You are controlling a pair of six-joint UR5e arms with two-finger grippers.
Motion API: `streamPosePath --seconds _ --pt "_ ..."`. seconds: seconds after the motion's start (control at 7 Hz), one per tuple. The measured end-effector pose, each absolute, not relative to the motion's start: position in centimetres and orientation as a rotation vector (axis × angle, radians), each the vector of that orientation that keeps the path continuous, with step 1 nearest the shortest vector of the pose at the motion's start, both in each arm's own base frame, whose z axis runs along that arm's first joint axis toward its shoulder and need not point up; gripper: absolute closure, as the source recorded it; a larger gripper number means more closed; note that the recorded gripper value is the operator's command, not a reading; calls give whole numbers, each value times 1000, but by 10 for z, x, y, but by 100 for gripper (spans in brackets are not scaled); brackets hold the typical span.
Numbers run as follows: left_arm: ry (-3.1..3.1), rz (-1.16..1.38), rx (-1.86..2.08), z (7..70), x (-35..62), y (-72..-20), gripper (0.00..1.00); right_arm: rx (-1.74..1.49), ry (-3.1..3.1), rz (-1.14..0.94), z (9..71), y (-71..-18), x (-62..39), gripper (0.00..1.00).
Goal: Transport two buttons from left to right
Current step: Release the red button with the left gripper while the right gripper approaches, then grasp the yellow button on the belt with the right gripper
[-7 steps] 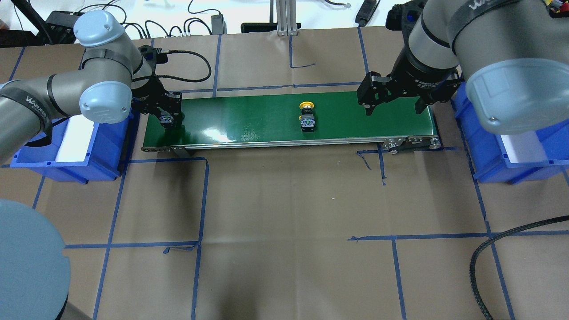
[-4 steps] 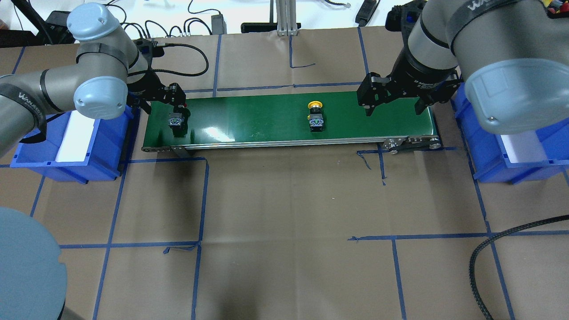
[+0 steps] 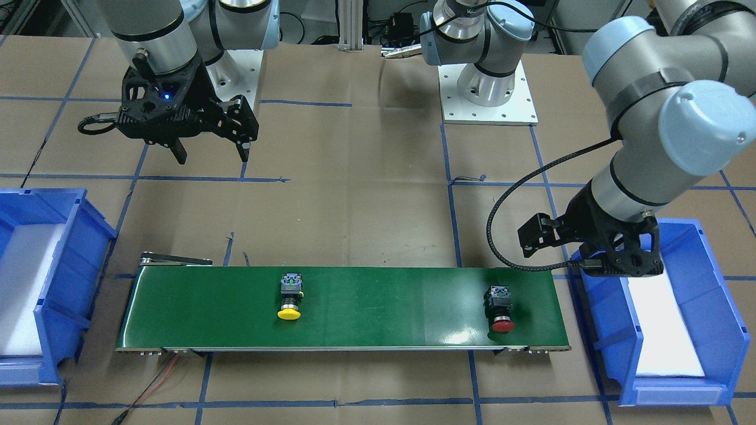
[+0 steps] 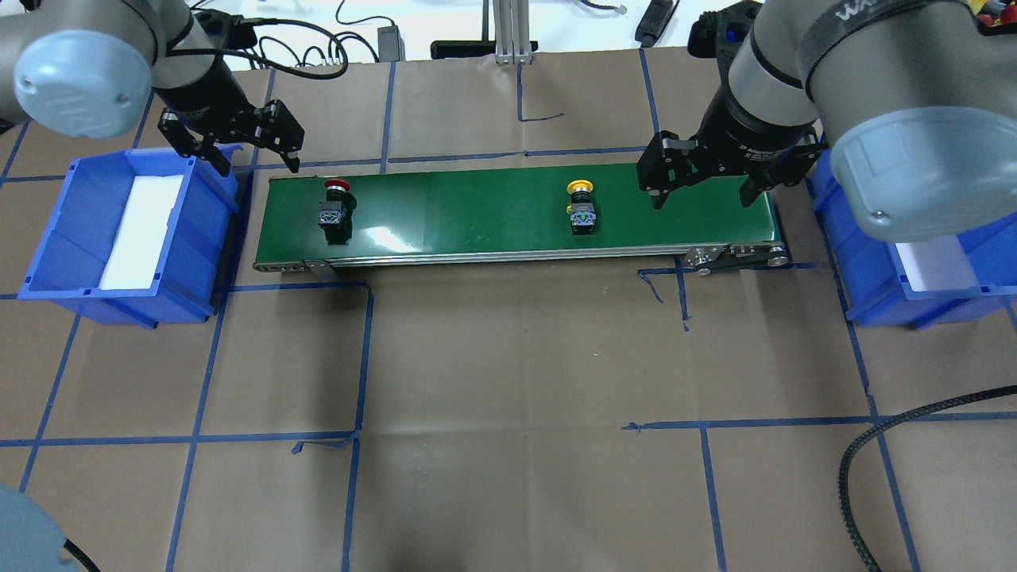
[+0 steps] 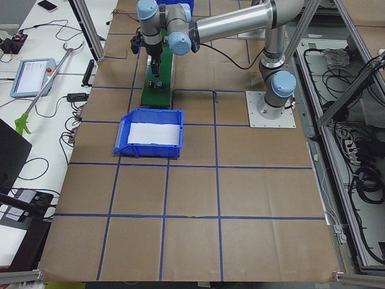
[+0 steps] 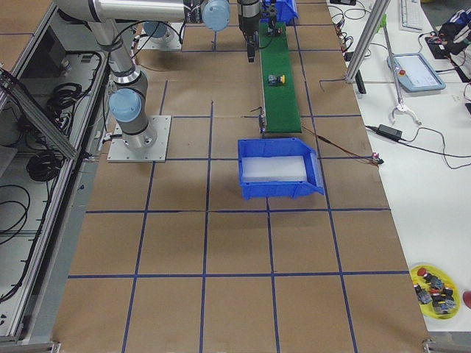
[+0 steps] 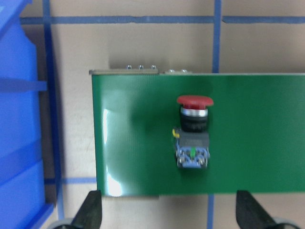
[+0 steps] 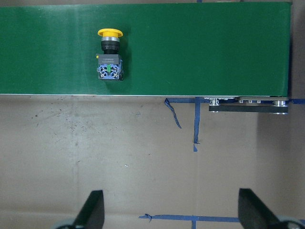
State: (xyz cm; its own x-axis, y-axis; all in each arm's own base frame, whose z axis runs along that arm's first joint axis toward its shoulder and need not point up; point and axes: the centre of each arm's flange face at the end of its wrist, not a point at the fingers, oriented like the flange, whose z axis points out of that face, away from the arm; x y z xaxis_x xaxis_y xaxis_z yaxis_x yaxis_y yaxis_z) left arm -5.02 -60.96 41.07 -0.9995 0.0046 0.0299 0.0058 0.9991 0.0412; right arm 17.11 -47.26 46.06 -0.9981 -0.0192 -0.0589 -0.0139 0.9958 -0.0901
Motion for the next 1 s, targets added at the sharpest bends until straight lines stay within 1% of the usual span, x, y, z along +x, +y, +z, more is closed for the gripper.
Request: streamPosePath --seconds 0.29,0.43,0.57,0.71,1.0 --pt "-3109 -99 -7 453 -68 -587 0 -23 3083 -93 435 -496 172 0" --pt "-3112 -89 1 463 -80 -571 0 -24 3078 -135 422 -514 173 0" --pt "-3114 -84 32 466 -87 -557 0 -28 3068 -214 409 -534 175 0" --pt "-3114 -86 76 466 -90 -548 0 -28 3065 -235 389 -552 176 0" --pt "-3107 -84 126 468 -94 -542 0 -6 3068 -212 352 -583 170 0"
